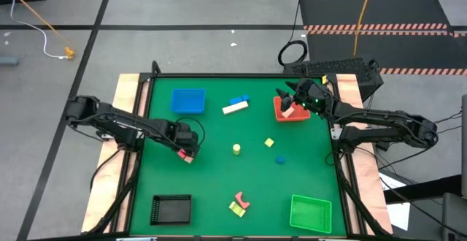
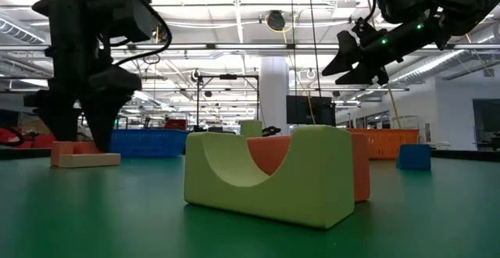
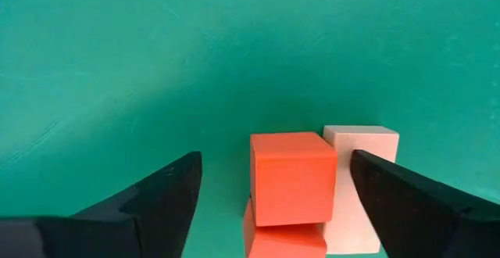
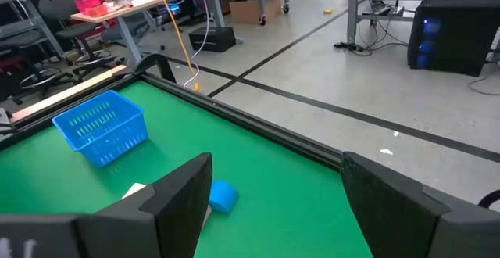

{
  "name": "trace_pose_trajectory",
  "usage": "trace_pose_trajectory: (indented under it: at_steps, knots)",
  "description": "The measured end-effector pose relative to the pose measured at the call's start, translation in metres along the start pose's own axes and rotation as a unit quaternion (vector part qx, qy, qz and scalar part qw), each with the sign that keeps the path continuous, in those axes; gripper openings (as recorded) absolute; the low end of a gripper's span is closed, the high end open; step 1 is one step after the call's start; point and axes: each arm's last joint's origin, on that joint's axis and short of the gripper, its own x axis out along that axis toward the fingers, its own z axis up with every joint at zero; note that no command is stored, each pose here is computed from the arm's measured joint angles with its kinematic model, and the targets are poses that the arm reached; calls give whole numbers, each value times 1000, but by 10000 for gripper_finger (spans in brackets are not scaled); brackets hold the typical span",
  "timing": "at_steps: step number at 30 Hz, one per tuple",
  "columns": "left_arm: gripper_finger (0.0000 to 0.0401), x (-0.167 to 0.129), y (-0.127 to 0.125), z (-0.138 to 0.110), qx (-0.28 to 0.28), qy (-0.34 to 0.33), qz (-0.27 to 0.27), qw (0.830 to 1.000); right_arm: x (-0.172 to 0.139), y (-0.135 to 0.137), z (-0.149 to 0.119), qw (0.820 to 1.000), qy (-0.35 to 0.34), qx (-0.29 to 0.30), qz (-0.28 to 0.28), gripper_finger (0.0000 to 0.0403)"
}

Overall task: Sort & place blocks by color
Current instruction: Put the top orange block in the blue basket

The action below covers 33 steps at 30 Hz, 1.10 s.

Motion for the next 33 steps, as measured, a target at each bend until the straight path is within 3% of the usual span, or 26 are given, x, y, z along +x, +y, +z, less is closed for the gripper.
trace_pose_trajectory:
  at_steps: [4,10,18,24,29,33]
  knots:
    - [259,0,1,0,6,0,2,1000,0,0,0,1000,0,0,0,272]
    - [132,-1,1,-1,7,7,0,1000,0,0,0,1000,0,0,0,272]
    - [134,-12,1,3,1,-9,-42,999,0,0,0,1000,0,0,0,272]
    - [156,-24,6,13,4,-42,-68,997,0,1,2,1000,-9,3,3,272]
    - [136,-36,13,29,13,-104,-85,991,0,1,3,1000,-14,4,4,272]
    - [141,-50,16,48,20,-180,-127,975,0,1,3,1000,-13,4,4,272]
